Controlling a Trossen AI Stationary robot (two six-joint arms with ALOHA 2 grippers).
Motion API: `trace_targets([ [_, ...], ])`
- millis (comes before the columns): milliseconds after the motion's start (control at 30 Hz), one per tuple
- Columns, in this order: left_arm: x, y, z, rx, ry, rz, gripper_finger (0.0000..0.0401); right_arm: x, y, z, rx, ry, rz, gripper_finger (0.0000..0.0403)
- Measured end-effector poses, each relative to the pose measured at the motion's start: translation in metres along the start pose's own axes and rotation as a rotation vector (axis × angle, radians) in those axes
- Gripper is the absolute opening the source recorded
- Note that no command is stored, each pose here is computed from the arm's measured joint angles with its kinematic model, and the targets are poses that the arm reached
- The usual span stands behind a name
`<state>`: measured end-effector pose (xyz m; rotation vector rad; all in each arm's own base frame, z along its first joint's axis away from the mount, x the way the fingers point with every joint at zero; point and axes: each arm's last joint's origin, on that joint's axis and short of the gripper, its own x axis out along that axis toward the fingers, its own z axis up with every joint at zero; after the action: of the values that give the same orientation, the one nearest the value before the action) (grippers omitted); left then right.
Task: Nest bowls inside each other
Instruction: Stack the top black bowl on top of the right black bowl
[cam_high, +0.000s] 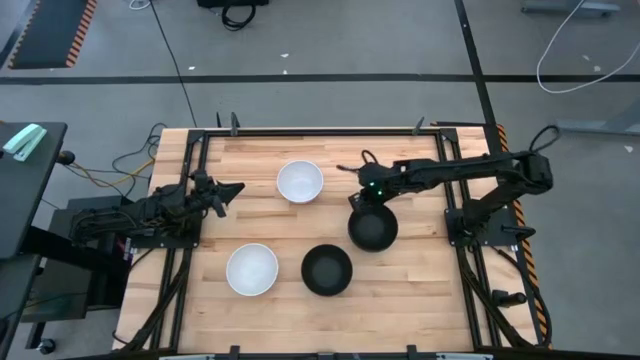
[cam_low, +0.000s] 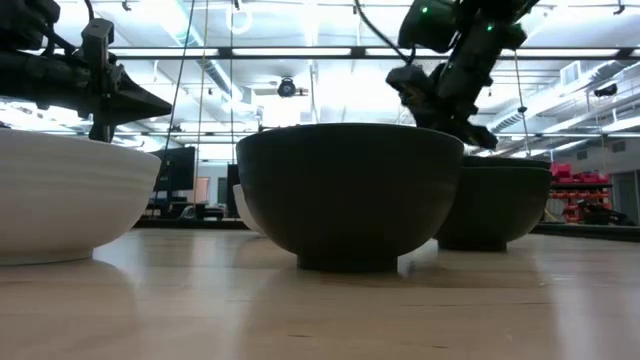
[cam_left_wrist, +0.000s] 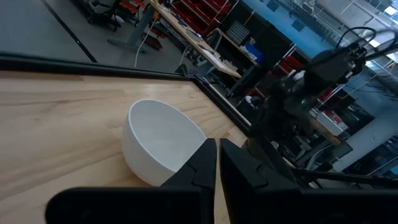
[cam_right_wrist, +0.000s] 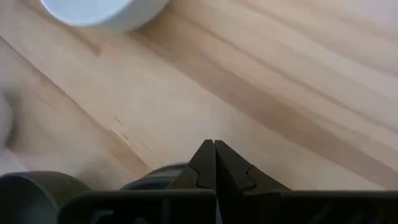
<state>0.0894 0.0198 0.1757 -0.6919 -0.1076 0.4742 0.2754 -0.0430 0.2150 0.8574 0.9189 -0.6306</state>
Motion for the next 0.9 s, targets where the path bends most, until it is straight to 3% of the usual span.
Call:
trace_targets([
  [300,0.0,0.0,0.0,-0.015,0.011,-0.011,0.0025,0.011,0.004,-0.003,-0.022,0.013,-0.011,0.0],
  [667,0.0,0.0,-0.002,0.013,0.049,-0.032,0.0033,-0.03,0.0,-0.002,0.009,-0.084,0.039,0.0005],
  [900,0.006,0.002,-0.01,0.048,0.15,0.039,0.0033,-0.043,-0.008,-0.007,0.071,-0.071,0.0,0.0017],
])
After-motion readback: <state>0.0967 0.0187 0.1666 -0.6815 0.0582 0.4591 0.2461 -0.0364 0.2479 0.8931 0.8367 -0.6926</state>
